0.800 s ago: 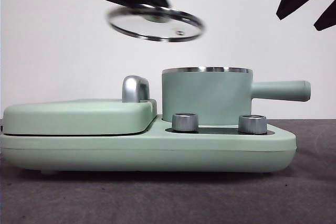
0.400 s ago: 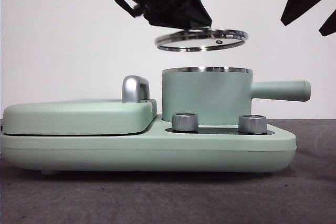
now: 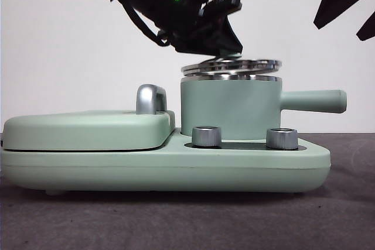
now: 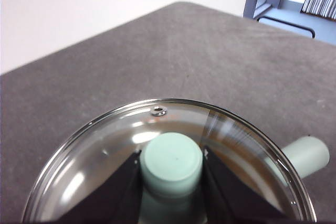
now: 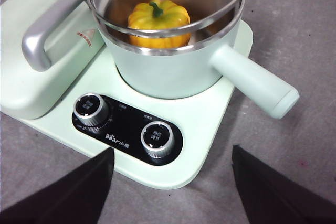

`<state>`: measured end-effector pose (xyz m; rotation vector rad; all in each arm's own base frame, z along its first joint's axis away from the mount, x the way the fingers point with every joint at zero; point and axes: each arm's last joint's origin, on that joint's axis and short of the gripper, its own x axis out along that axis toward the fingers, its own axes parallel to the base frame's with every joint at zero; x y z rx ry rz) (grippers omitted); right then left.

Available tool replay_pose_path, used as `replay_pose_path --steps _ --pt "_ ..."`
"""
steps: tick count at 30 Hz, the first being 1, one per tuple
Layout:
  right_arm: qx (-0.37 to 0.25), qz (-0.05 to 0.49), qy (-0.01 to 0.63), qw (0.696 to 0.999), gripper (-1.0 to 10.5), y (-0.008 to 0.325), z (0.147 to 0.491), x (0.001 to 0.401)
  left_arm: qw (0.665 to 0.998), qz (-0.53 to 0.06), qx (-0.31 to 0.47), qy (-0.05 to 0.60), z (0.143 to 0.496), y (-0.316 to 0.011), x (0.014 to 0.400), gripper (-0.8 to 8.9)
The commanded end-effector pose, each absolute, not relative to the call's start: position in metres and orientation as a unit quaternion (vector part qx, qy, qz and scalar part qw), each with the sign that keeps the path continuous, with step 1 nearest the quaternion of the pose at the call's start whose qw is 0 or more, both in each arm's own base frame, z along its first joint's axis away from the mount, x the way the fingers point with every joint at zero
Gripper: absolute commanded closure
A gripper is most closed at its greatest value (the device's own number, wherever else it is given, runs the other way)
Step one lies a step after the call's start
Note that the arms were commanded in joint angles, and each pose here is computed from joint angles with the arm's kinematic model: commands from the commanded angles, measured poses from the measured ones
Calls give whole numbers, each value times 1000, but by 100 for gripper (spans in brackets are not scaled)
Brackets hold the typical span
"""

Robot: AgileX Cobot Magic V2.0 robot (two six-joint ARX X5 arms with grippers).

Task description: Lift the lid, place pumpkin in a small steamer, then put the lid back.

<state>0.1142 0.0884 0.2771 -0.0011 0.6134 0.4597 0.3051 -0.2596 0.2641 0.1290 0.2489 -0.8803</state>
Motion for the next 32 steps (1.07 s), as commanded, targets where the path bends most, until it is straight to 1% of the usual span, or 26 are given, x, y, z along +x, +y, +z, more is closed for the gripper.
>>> replay_pose_path --steps 1,23,32 --pt "2 224 300 927 601 90 277 115 895 -430 57 102 268 -266 307 798" --pt "2 224 301 927 601 90 277 115 895 -425 77 114 253 -270 312 798" --pt "2 224 300 927 601 90 277 115 897 -414 97 122 261 -264 307 798"
